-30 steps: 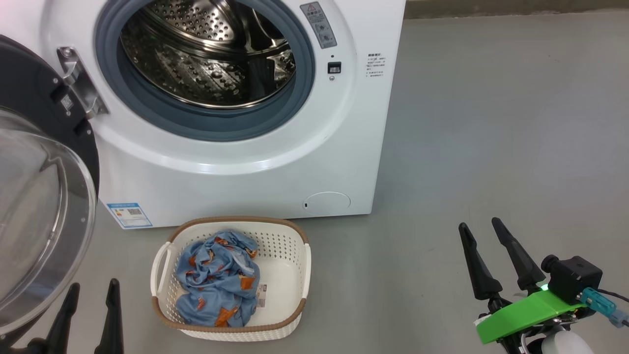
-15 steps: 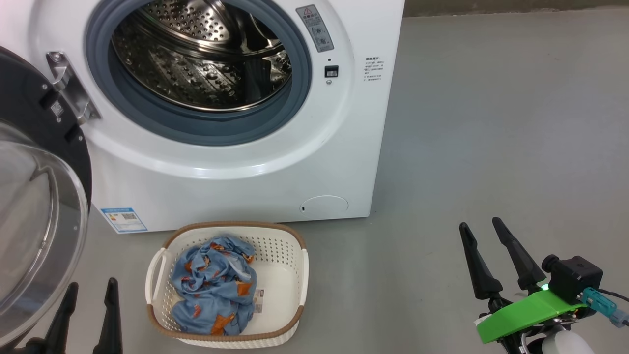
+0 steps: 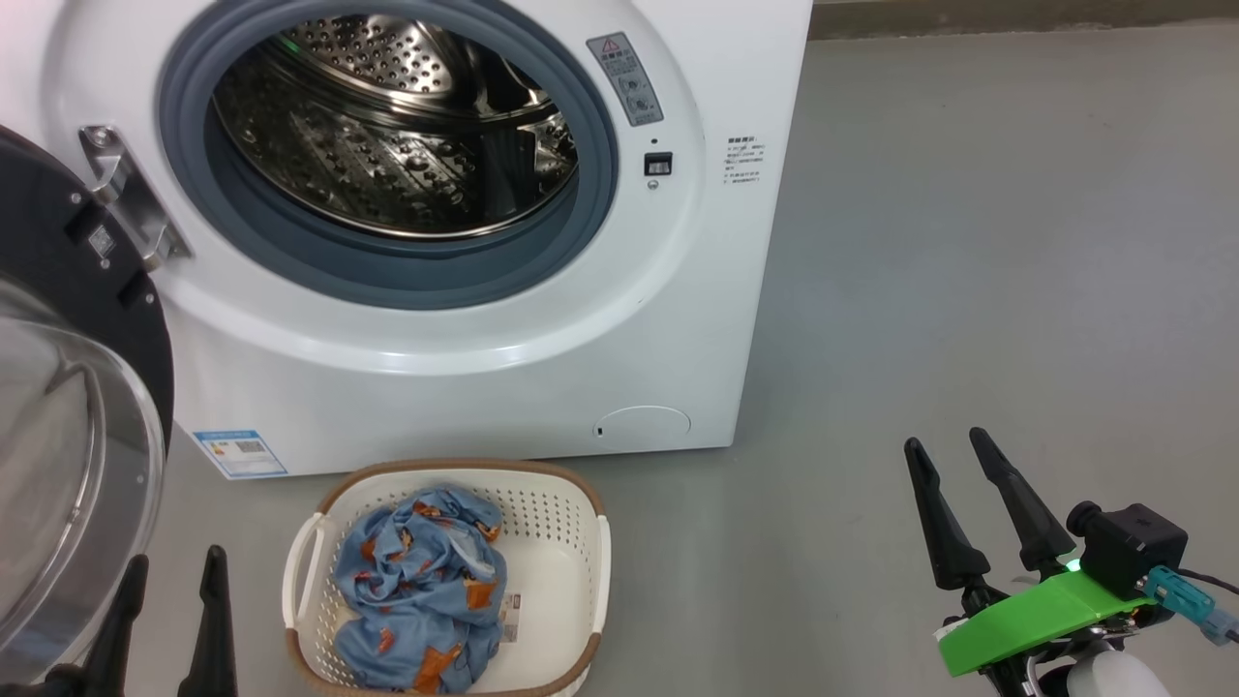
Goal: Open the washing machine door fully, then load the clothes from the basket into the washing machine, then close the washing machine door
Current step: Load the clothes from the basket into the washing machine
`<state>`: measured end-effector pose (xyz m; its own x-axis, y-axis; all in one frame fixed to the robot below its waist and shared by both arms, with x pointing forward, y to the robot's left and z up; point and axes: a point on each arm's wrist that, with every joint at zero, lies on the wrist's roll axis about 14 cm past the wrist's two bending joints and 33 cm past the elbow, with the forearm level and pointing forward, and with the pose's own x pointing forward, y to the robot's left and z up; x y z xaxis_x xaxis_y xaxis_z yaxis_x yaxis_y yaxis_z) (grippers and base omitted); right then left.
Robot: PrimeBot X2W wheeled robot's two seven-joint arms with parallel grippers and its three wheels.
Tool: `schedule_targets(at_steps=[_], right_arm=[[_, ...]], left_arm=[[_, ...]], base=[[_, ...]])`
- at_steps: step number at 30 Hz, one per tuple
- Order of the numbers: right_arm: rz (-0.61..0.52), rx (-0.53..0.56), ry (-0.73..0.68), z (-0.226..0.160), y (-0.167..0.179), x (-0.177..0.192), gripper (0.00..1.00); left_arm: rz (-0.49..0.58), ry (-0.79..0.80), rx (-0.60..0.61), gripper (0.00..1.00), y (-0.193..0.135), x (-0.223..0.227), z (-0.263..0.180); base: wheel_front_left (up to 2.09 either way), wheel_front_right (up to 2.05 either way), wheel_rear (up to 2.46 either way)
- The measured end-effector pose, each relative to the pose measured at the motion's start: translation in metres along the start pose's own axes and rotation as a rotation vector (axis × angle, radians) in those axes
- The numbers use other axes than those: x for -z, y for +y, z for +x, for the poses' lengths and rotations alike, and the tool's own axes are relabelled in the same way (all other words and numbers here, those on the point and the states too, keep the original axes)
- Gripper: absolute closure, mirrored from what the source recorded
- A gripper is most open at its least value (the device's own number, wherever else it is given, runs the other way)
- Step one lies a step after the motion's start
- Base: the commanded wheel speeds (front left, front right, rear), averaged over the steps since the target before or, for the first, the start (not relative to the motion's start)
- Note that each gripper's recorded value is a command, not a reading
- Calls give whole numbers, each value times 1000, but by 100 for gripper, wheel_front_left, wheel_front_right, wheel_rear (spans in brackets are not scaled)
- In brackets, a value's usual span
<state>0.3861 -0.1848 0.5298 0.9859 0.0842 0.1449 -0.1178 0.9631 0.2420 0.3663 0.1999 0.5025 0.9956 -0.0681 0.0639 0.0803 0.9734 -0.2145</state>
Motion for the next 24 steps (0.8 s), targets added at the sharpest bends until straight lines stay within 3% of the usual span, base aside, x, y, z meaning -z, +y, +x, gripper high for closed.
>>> schedule_targets(at_steps=[24], right_arm=[[-5, -4, 23, 4, 2, 9, 0]], left_arm=[[-3, 6, -5, 0, 3, 3, 5]], base=[[58, -58, 0]])
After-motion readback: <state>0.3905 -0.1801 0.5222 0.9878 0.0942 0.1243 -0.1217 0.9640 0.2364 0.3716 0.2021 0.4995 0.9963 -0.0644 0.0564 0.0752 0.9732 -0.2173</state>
